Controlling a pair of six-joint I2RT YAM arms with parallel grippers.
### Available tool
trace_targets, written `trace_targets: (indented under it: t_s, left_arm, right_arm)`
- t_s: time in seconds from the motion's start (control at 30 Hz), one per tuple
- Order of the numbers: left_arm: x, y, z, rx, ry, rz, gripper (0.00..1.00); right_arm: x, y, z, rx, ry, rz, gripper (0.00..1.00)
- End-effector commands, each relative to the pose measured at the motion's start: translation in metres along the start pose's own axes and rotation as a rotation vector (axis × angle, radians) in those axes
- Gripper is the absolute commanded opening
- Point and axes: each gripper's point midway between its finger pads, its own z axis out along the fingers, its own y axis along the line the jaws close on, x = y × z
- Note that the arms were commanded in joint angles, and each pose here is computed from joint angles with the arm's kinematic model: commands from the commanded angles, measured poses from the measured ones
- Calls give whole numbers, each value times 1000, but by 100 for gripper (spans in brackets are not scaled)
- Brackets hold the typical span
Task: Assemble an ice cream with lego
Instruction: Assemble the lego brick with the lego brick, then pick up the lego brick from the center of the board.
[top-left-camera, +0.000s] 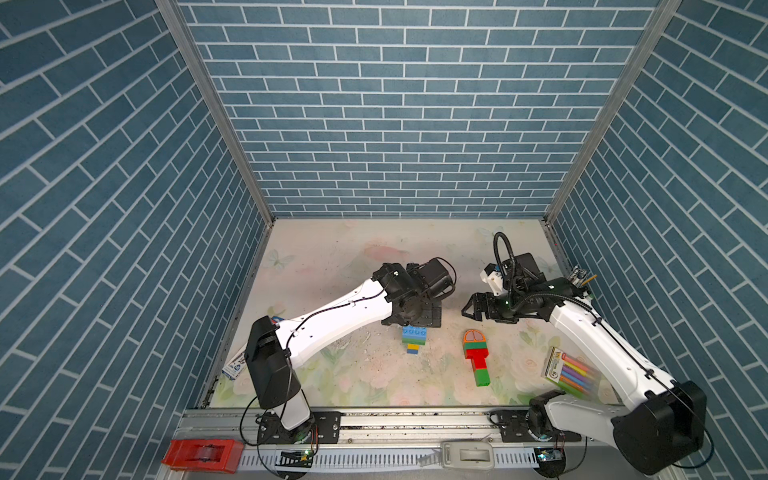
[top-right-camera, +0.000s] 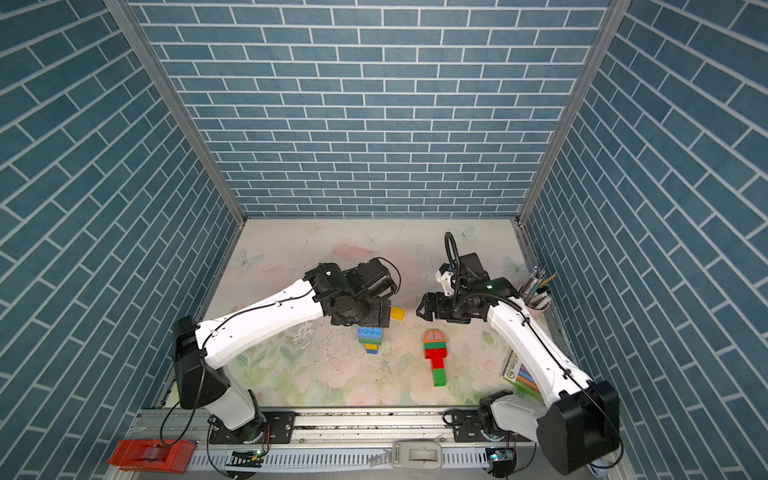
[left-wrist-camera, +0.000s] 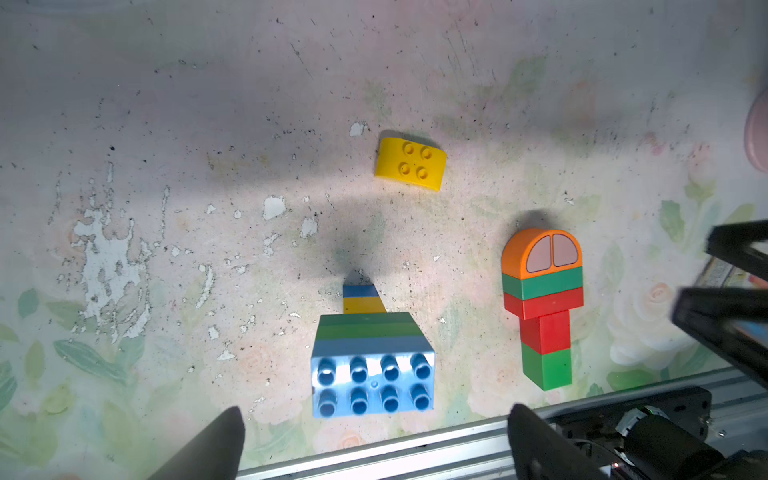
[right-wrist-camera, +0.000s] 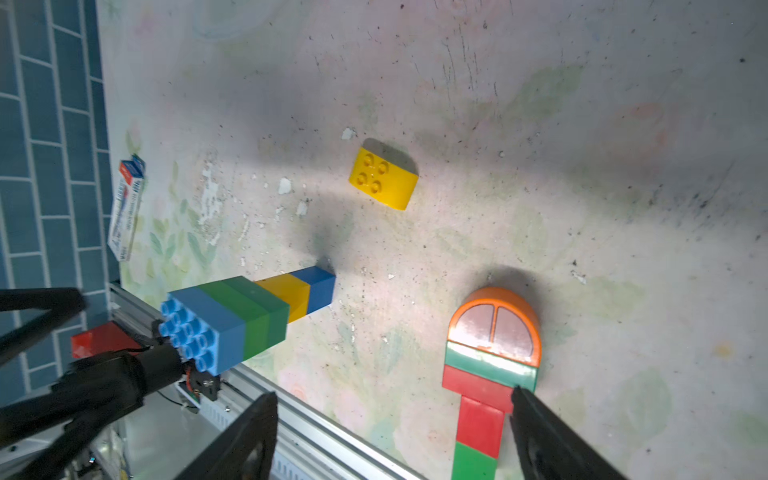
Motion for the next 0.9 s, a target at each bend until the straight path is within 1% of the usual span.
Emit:
trace_targets:
  t_s: [0.0,0.17,0.23,0.33,0.43,0.53,0.63,0.87]
  left_arm:
    - [-5,15,-23,-3,-46,-23,100]
    - [-4,41,-34,3,-72,-83,100]
    - [-1,56,-32,-6,-72,-112,99]
    - [3,73,-28,18,-71,-158,100]
    - [6,90,-24,26,-71,-187,100]
    - [8,105,-20,35,-62,-216,100]
    - [9,116,-18,59,-66,-244,100]
    - [17,130,-7,73,-35,-284,100]
  right_arm:
    - [-15,-5,12,32,-19,-160,84]
    - [-29,-6,32,88,-14,-334,82]
    - [-36,-4,42,105,-8,-401,81]
    - [-46,8,55,102,3,-510,79]
    - [-52,16,73,116,40,-617,76]
    - [-53,24,91,85,88,-683,70]
    - [-54,31,103,63,113,-748,66]
    - [-46,29,129,84,206,-843,62]
